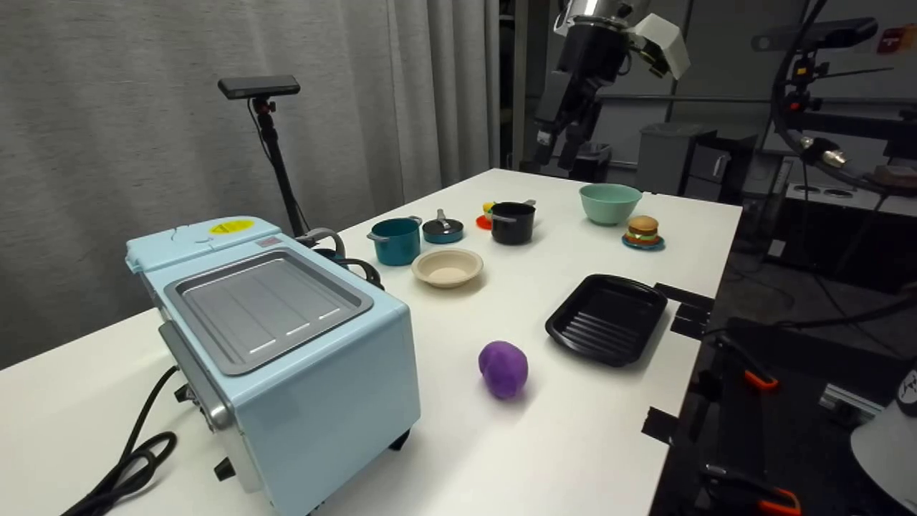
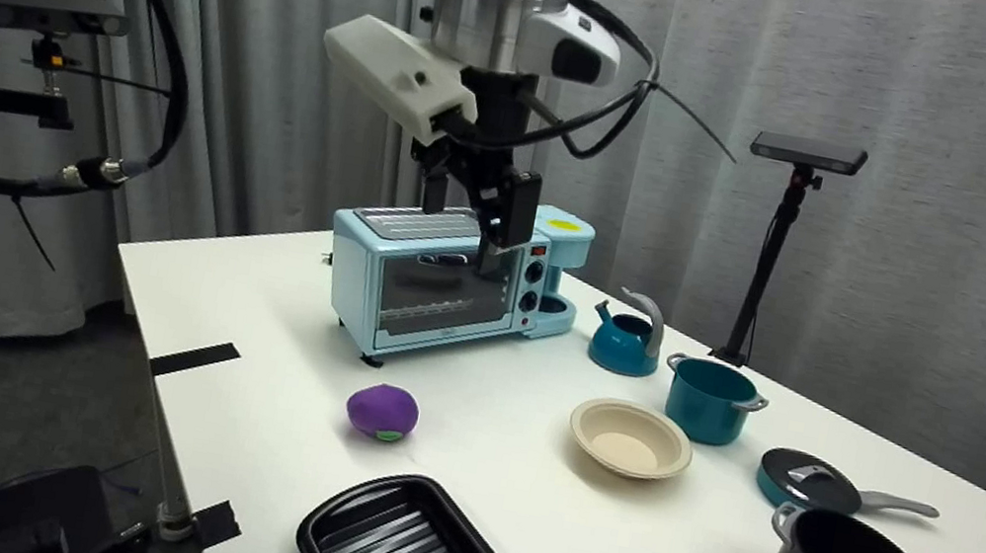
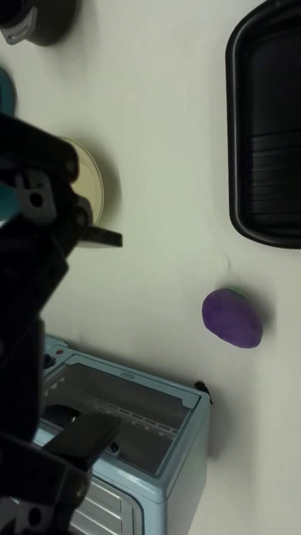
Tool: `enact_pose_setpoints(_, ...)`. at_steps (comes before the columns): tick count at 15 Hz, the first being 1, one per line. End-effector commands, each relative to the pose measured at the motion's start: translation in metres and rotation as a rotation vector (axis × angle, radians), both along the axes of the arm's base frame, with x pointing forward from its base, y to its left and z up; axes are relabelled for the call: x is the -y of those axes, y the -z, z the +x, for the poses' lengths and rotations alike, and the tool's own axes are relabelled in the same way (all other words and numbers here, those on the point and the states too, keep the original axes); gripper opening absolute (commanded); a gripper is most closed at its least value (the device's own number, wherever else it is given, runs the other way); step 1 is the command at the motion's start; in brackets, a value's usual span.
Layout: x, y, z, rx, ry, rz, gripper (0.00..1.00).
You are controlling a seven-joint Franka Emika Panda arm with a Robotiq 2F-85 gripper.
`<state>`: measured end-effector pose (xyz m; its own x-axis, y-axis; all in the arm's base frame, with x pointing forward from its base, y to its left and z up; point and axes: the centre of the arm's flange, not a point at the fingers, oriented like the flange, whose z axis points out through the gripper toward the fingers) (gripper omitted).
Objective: Put the purple plush toy on the white plate
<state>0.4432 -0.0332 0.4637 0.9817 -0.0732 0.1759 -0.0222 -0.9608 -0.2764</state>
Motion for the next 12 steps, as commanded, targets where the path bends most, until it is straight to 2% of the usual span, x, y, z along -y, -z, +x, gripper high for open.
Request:
enact_pose_setpoints(1, -0.048, -0.024, 0.074, -0.043, -0.025, 0.052, 1.0)
enact_pose_setpoints(3, -0.077, -0.032, 0.107, -0.056, -0.046, 0.056, 1.0)
enact_pose_setpoints(5, -0.1, -0.039, 0.14, -0.087, -0.043, 0.003, 1.0)
enact_pose_setpoints(6, -0.088, -0.021, 0.086, -0.038, -0.05, 0.025, 1.0)
enact_pose_setpoints(9, -0.102, -0.016, 0.114, -0.065, -0.049, 0.013, 1.0)
enact_pose_setpoints(12, -0.096, -0.01, 0.114, -0.081, -0.048, 0.01, 1.0)
